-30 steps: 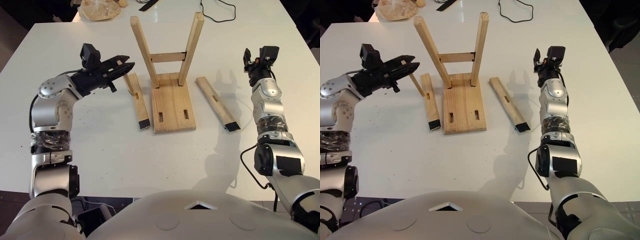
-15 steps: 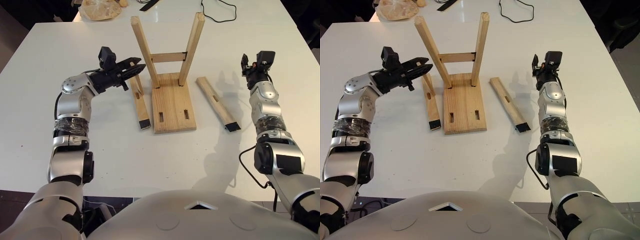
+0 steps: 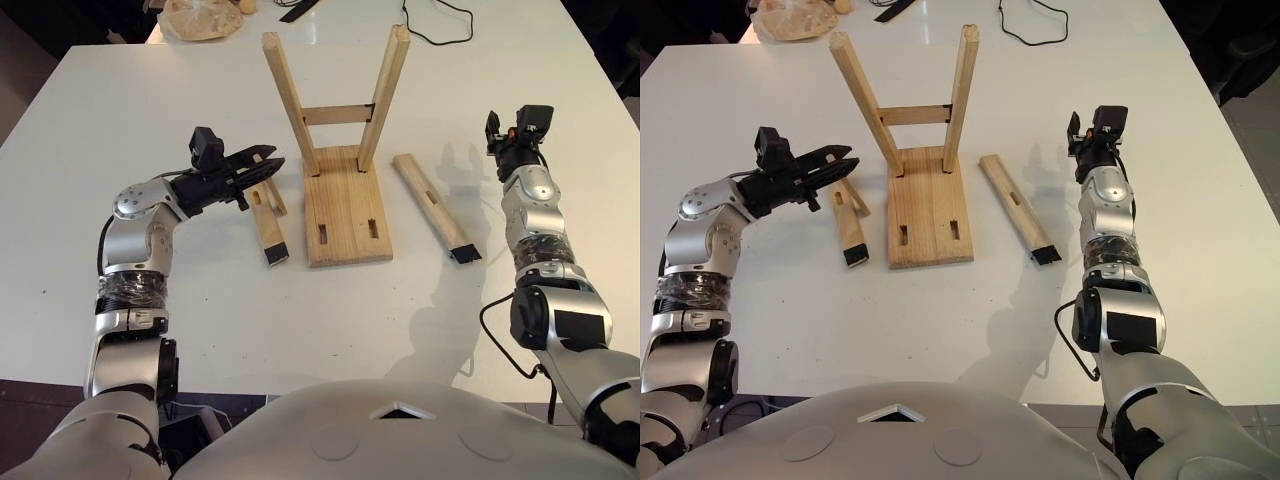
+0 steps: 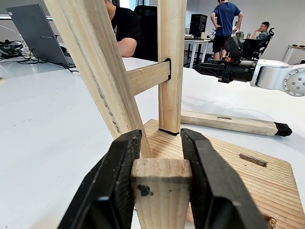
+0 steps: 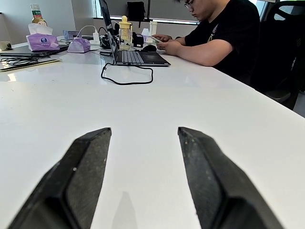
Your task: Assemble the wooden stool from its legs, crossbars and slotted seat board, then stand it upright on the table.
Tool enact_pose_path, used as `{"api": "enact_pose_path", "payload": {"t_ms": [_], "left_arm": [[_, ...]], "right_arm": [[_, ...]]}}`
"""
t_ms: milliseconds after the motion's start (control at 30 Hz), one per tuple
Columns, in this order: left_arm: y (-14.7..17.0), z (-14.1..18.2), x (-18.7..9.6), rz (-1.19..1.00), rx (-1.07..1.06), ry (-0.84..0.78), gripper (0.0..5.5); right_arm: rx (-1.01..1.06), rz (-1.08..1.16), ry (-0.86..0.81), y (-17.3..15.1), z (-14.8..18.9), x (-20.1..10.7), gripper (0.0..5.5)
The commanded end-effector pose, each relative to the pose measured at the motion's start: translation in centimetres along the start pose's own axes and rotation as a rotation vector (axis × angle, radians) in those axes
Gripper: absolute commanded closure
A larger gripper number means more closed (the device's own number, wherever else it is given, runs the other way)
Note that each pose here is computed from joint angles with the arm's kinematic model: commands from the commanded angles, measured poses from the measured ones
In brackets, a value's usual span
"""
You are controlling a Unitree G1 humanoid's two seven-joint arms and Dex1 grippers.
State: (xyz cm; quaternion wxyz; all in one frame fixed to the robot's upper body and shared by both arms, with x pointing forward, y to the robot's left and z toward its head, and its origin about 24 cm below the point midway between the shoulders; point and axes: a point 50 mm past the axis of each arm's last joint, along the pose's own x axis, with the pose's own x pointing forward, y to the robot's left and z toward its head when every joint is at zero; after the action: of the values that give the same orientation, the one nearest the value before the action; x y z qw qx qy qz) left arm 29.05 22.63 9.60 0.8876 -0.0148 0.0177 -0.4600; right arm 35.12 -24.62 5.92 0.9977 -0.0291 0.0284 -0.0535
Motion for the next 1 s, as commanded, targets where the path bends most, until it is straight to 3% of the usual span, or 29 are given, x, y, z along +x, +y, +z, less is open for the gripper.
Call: {"api": "enact_pose_path", "payload": {"t_ms": [33,733,1000], "left_arm": [[0.0,0.4,-0.5,0.023,0.001,-0.005,4.2],[-1.9,-2.9,-2.1,-0.013,-0.05,0.146,4.2],[-2.0,-2.7,-3.2,-0.01,-0.045,0.175,4.2]], "right_arm": [[0.003,-0.011,-0.005,-0.3,0.1,0.0,2.93],[-0.014,-0.018,0.016,-0.3,-1.0,-0.6,2.93],[-0.023,-0.019,0.016,-0.4,-1.0,-0.5,2.93]]}}
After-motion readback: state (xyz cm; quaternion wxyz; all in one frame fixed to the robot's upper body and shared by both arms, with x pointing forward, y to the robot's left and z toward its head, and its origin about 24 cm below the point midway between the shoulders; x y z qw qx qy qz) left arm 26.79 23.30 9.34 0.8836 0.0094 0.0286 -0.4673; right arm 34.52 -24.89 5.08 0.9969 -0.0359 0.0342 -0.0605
